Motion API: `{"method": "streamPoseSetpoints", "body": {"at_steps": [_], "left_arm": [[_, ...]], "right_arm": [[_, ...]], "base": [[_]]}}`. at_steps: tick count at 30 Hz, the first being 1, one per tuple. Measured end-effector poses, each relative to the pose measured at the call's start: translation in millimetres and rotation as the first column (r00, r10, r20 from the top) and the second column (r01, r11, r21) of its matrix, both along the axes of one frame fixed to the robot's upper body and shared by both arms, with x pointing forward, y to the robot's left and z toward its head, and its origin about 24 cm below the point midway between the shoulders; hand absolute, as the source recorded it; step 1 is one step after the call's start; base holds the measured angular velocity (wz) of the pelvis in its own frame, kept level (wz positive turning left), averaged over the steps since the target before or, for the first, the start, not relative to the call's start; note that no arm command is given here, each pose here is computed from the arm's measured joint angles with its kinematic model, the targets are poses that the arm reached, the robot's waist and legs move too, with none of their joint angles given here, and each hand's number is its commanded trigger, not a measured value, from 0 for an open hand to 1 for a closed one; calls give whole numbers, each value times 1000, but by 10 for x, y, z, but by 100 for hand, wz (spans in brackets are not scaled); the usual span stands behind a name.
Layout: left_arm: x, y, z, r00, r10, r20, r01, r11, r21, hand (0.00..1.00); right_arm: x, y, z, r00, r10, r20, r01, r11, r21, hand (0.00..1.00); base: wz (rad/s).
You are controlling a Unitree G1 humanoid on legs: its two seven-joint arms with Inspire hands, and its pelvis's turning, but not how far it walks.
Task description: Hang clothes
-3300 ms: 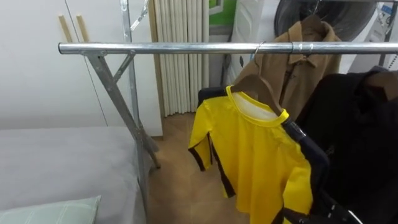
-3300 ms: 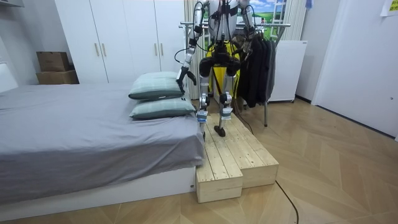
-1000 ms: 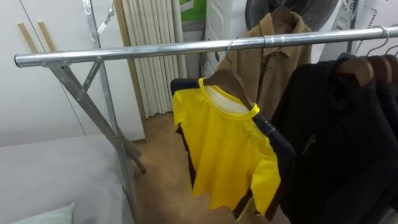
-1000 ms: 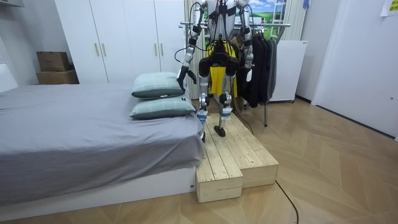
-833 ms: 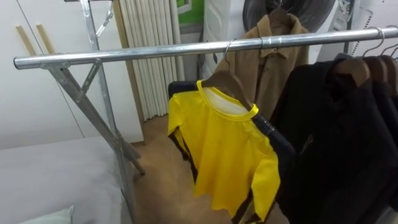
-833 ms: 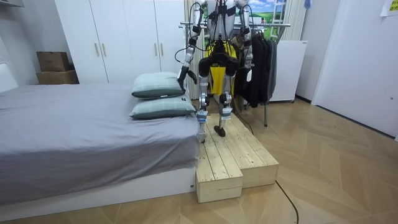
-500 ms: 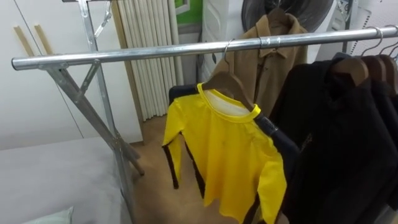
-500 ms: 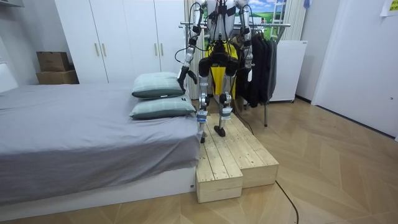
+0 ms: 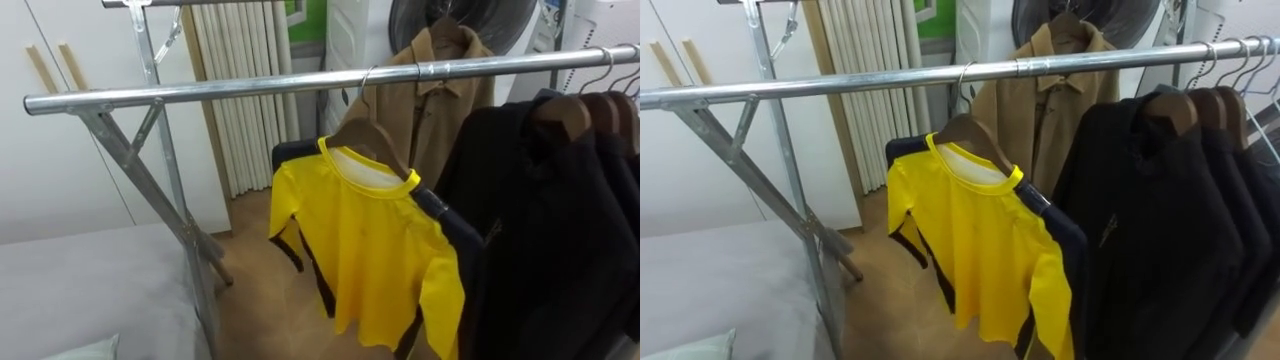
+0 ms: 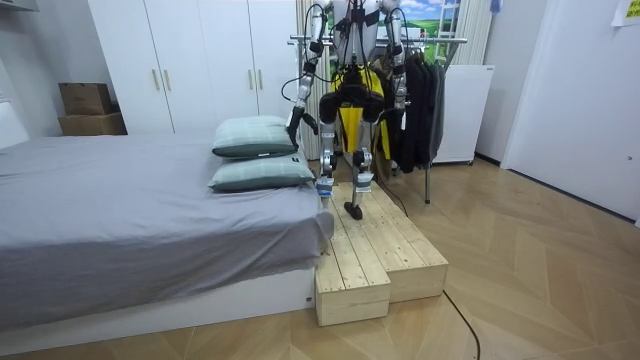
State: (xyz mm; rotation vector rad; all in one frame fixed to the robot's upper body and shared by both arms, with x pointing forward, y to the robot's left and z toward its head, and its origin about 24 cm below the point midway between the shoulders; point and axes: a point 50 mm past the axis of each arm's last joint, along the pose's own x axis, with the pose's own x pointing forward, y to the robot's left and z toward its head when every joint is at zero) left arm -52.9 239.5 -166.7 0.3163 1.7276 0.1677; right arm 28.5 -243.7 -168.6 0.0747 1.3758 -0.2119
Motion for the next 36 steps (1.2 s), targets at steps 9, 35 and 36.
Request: {"method": "streamPoseSetpoints", "body": {"at_steps": [9, 35, 36], "left_arm": [[3, -34, -9, 1000, 12, -25, -13, 998, -69, 0], [-4, -52, -2, 995, 5, -104, -22, 986, -166, 0], [-3, -53, -2, 995, 5, -104, -22, 986, -167, 0]], "right_arm": [[-67, 7, -13, 982, 159, -99, -166, 984, -65, 0], [-177, 3, -14, 903, 339, -265, -365, 929, -55, 0], [-176, 6, -15, 903, 339, -265, -365, 929, -54, 0]], "base": [[-2], [0], [0]]}}
